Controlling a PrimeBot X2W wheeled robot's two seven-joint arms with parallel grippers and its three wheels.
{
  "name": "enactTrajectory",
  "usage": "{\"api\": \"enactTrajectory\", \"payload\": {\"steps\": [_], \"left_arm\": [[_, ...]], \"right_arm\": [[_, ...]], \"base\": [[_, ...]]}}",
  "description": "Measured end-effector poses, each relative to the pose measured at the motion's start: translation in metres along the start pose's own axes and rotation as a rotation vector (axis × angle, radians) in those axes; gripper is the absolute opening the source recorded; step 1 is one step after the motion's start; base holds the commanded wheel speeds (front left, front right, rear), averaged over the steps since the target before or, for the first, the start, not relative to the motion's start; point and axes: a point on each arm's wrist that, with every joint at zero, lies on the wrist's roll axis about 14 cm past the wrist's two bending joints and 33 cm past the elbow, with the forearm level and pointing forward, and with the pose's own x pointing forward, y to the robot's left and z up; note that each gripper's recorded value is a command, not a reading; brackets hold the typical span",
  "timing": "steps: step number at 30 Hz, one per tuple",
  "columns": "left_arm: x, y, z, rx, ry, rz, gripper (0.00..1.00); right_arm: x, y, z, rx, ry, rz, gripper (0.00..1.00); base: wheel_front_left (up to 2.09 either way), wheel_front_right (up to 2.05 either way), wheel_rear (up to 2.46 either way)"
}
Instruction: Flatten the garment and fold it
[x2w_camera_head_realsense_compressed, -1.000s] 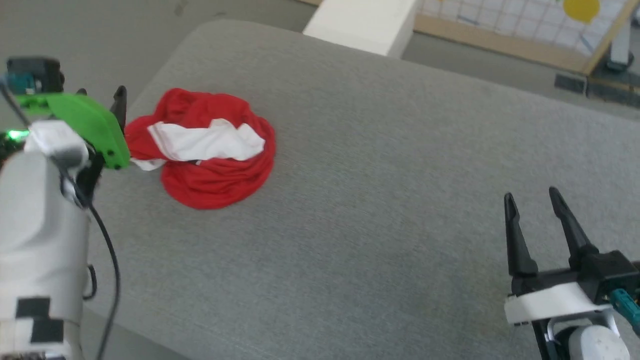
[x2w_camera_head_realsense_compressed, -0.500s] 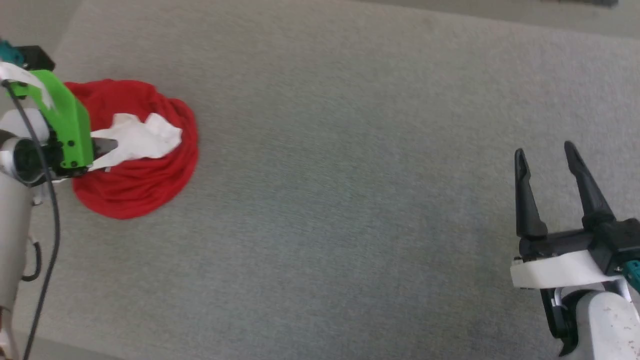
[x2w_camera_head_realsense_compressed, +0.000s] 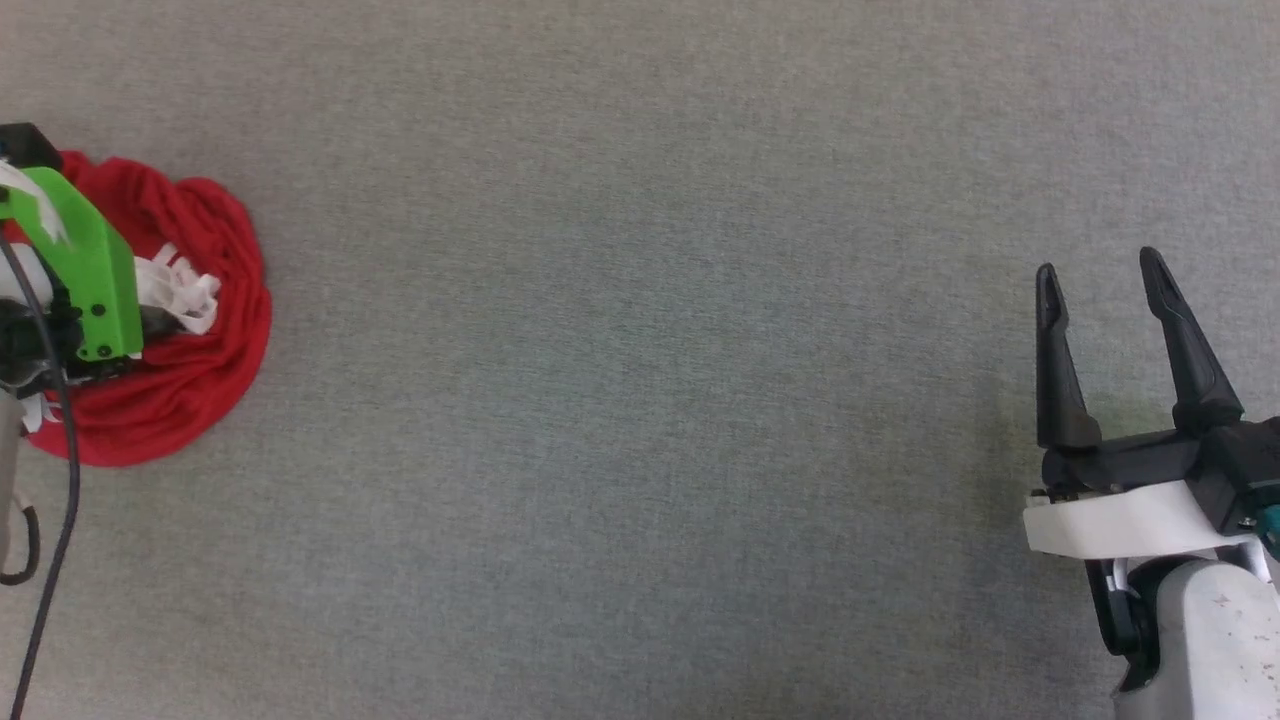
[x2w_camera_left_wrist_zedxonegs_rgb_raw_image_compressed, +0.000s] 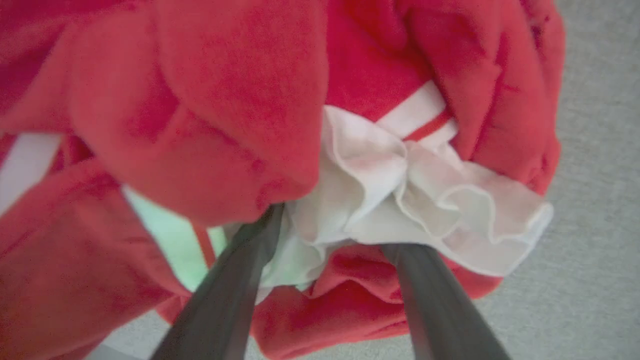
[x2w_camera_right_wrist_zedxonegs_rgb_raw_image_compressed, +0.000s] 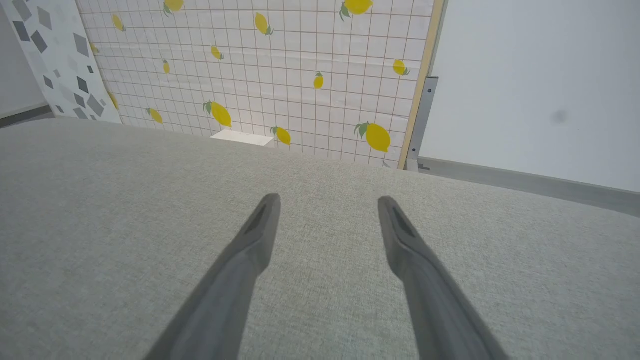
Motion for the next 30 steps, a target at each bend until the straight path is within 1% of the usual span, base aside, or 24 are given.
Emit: {"api": "enactTrajectory", "payload": {"steps": [3,7,11,13,17,19,21,24,26,30], "left_arm": [[-0.001,0.004,0.002,0.010,-0.012,0.014,0.00],[-0.010,0.003,0.008,0.001,-0.067,-0.003,0.00],[-0.028,-0.003,0.020,0.036,-0.177,-0.032,0.00],[-0.046,-0.004,0.034,0.082,-0.260,-0.029,0.00],[-0.096,-0.005,0.063,0.166,-0.457,-0.023,0.00],[-0.123,-0.011,0.074,0.219,-0.547,-0.028,0.00],[-0.146,-0.022,0.081,0.271,-0.624,-0.044,0.00],[-0.184,-0.047,0.091,0.361,-0.743,-0.077,0.00],[-0.211,-0.071,0.096,0.427,-0.826,-0.117,0.00],[-0.249,-0.117,0.097,0.561,-0.935,-0.186,0.00]], "right_arm": [[0.000,-0.001,0.000,-0.006,0.002,-0.001,1.00],[0.000,0.002,0.007,-0.007,-0.015,0.005,1.00],[-0.001,0.004,0.019,-0.009,-0.042,0.011,1.00],[-0.002,0.004,0.024,-0.011,-0.053,0.010,1.00],[-0.009,0.005,0.033,-0.008,-0.066,0.009,1.00],[-0.013,0.006,0.039,-0.006,-0.076,0.010,1.00],[-0.016,0.006,0.045,-0.005,-0.089,0.008,1.00],[-0.022,0.005,0.056,-0.002,-0.113,0.004,1.00],[-0.026,0.004,0.065,0.000,-0.132,-0.002,1.00],[-0.036,-0.002,0.078,0.004,-0.159,-0.021,1.00]], "base": [[0.00,0.00,0.00],[0.00,0.00,0.00],[0.00,0.00,0.00],[0.00,0.00,0.00],[0.00,0.00,0.00],[0.00,0.00,0.00],[0.00,0.00,0.00],[0.00,0.00,0.00],[0.00,0.00,0.00],[0.00,0.00,0.00]]}}
